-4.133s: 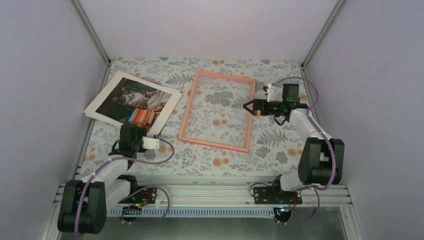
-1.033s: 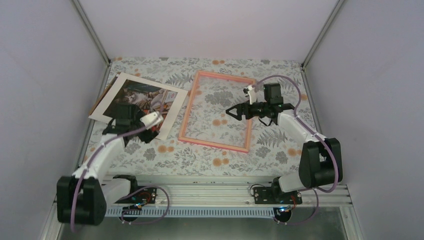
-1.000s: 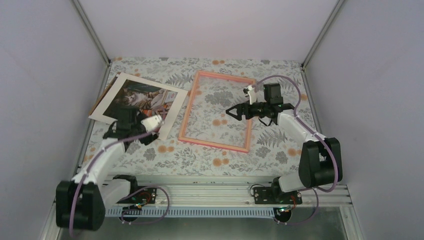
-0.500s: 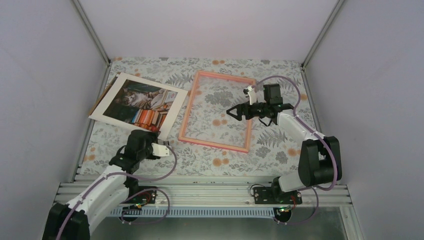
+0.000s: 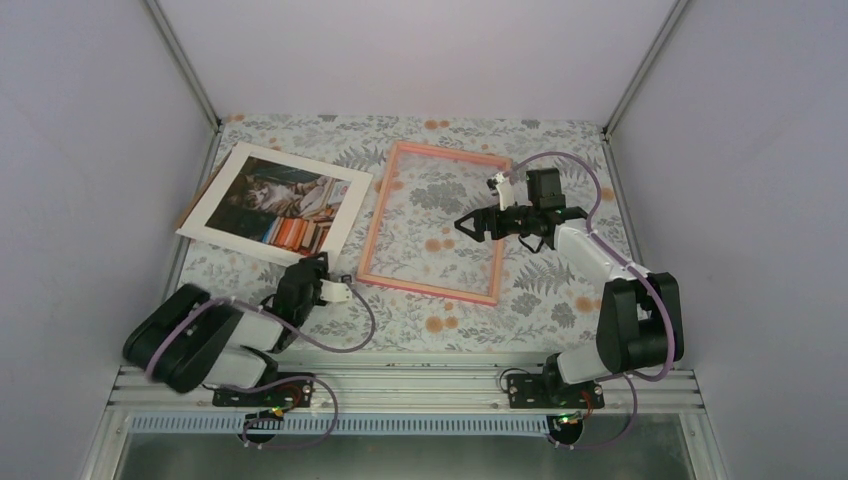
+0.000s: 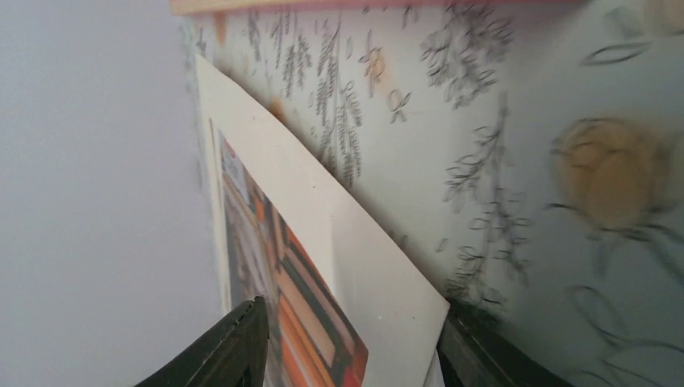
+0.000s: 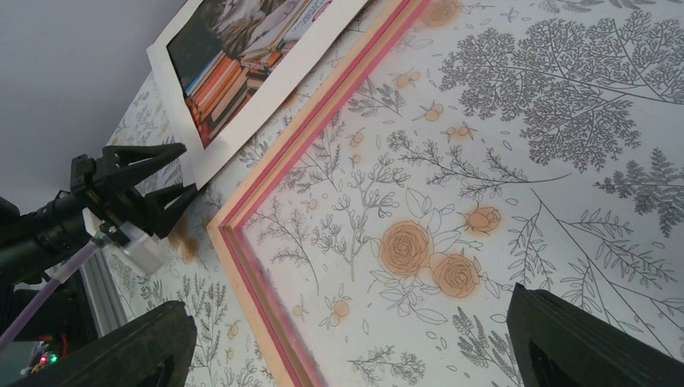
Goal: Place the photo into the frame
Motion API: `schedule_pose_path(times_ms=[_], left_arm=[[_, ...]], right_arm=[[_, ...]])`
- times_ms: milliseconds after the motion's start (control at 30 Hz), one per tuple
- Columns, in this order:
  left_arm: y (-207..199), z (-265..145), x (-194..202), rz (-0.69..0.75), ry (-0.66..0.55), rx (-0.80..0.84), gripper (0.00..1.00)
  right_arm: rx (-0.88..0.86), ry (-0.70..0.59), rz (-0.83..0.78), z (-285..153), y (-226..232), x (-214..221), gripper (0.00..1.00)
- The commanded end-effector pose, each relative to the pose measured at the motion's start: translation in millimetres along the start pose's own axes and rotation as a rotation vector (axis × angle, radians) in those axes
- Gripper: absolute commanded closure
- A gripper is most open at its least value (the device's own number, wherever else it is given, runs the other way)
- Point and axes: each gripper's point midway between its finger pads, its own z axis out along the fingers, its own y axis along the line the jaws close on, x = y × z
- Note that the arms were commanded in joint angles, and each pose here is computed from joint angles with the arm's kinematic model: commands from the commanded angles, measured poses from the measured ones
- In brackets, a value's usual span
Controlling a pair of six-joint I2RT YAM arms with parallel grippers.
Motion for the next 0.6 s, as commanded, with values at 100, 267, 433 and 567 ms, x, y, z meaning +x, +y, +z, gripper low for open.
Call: schedule_pose_path(times_ms=[100, 267, 433, 567], left_arm=[[-25, 14, 27, 0.044, 0.152, 0.027, 0.66], [-9, 19, 8, -0.087, 0.103, 0.101, 0.95], [24, 14, -3, -0.179, 0.081, 0.082, 0.98], [44, 5, -17, -0.241, 0.028, 0.109, 0.98]], right_arm=[[0.022, -0.007, -0.029, -3, -3, -7, 0.05], [0.022, -0.012, -0.034, -3, -3, -9, 0.05], [0.018, -0.018, -0.039, -3, -3, -11, 0.06], [0.018, -0.026, -0.055, -3, -3, -15, 0.06]])
